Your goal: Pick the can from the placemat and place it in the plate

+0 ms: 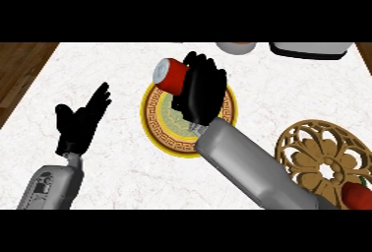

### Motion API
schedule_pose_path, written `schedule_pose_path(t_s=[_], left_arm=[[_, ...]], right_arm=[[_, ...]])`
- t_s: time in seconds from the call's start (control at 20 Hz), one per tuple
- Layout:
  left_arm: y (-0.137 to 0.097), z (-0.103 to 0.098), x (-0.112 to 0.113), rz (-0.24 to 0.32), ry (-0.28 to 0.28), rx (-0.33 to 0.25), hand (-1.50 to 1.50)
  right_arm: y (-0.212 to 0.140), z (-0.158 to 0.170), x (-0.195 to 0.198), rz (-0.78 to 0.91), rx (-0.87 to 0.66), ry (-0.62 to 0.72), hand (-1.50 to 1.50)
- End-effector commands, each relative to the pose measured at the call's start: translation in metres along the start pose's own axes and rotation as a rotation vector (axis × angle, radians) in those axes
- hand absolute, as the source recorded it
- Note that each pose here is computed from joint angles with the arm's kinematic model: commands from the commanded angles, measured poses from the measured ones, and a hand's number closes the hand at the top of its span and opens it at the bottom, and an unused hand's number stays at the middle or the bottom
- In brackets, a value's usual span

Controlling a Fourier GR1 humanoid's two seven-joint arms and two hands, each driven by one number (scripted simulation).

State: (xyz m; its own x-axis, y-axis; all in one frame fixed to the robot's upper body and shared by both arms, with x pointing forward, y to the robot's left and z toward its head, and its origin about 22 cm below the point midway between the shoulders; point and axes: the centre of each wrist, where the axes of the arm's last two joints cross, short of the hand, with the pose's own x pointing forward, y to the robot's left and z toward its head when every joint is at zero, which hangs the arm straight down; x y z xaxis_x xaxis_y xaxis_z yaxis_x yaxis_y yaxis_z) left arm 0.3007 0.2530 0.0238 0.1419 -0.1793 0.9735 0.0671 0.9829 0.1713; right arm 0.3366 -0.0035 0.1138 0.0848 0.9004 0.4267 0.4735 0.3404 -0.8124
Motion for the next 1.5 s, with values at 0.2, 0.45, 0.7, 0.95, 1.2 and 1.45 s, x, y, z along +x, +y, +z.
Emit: schedule_pose_path(t_s=[0.2, 0.45, 0.7, 0.95, 1.2, 1.45], left_arm=[[0.008, 0.005, 0.005, 0.022, 0.001, 0.036, 0.0], [0.004, 0.011, -0.013, 0.014, 0.017, 0.035, 0.0], [0.013, 0.012, -0.006, 0.01, -0.003, 0.044, 0.0], [0.028, 0.014, -0.001, 0.008, 0.008, 0.058, 0.0], [0.023, 0.015, -0.015, 0.004, 0.005, 0.073, 0.0], [0.014, 0.006, -0.012, 0.025, 0.015, 0.065, 0.0]], right_arm=[[0.027, 0.008, -0.008, 0.037, 0.009, 0.234, 1.5], [0.05, 0.02, -0.036, 0.045, 0.176, 0.286, 1.5], [0.048, 0.01, -0.037, -0.101, 0.306, 0.322, -1.5], [0.065, 0.028, -0.042, -0.173, 0.17, 0.148, -1.5], [0.038, 0.025, -0.01, -0.413, 0.037, -0.041, -1.5], [0.015, 0.024, 0.011, -0.623, 0.013, 0.035, -1.5]])
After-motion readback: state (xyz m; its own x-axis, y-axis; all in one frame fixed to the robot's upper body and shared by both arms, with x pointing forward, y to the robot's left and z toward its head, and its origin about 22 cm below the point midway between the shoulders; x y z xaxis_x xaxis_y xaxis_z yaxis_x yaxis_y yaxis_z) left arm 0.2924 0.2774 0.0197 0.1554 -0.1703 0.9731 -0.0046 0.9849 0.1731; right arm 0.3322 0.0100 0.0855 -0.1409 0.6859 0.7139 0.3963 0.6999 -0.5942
